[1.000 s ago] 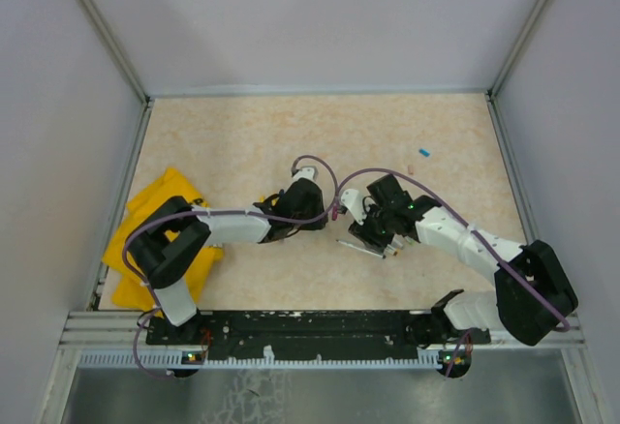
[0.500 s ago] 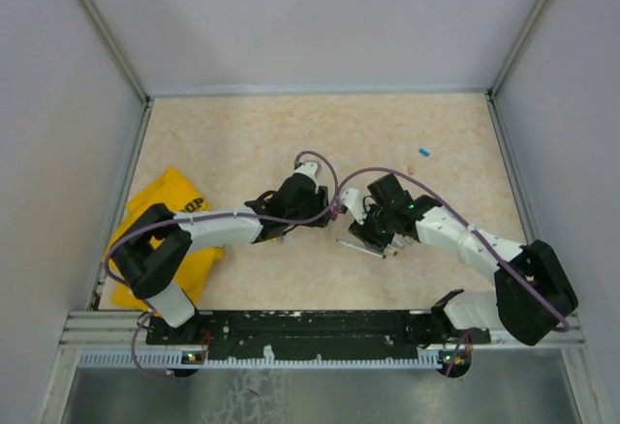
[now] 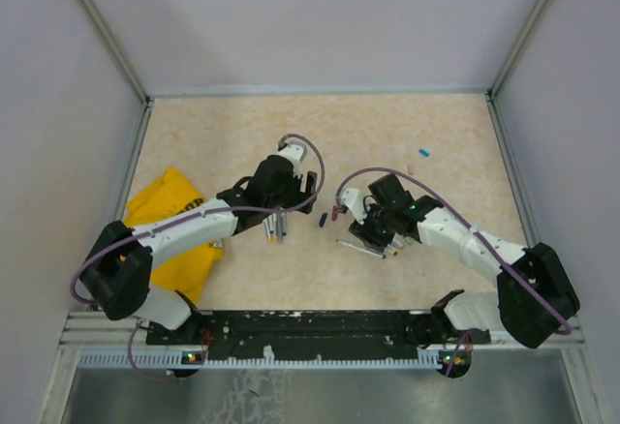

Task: Open the pen caps
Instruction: Pick up the pen from the center of the board.

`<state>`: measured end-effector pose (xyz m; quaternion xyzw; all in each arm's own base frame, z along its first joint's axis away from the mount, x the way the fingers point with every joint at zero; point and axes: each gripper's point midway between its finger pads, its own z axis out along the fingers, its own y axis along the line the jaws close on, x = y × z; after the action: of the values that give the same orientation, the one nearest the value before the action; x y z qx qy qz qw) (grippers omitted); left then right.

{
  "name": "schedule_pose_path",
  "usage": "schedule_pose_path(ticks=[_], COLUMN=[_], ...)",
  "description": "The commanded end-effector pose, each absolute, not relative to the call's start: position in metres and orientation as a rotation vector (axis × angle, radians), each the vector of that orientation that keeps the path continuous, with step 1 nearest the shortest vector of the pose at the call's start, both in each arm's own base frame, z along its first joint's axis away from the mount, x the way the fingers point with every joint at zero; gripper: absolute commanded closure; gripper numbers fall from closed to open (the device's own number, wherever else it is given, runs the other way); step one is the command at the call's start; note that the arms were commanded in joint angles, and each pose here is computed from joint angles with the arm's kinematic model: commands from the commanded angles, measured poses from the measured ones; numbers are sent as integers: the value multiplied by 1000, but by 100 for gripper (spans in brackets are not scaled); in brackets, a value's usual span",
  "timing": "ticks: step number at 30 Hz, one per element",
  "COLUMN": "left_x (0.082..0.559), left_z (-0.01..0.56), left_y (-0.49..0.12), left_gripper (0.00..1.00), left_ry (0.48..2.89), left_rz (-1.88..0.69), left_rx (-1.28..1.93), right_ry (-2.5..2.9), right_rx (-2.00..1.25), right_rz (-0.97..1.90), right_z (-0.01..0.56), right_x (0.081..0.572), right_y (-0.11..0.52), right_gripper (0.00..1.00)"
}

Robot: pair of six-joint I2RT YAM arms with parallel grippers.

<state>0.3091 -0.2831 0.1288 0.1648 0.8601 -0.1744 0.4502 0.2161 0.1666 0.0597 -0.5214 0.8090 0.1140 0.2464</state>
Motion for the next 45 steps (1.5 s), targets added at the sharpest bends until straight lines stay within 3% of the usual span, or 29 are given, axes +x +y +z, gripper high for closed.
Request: schedule_pose_path(ticks=[1, 5, 14, 23, 32, 45], left_x=[329, 339, 349, 358, 363, 369], left_z=[120, 101, 69, 61, 45, 37], left_y=[-254, -255, -269, -268, -267, -257], left_gripper=[15, 16, 31, 38, 54, 55], left_ry=[2178, 2261, 2419, 2448, 2530, 2582], left_rz=[-256, -265, -233, -172, -145, -165], left_rx=[477, 520, 613, 637, 642, 579], right_ry=[2121, 2127, 2130, 2132, 2132, 2131], right_rx=[-1393, -1396, -1399, -1400, -1399, -1400], right_rz=[313, 312, 310, 311, 309, 308], right_z=[83, 82, 80, 80, 80, 80], right_x=[231, 231, 230, 230, 230, 230], right_y=[176, 175, 175, 175, 174, 174], right_gripper=[55, 55, 55, 55, 55, 55])
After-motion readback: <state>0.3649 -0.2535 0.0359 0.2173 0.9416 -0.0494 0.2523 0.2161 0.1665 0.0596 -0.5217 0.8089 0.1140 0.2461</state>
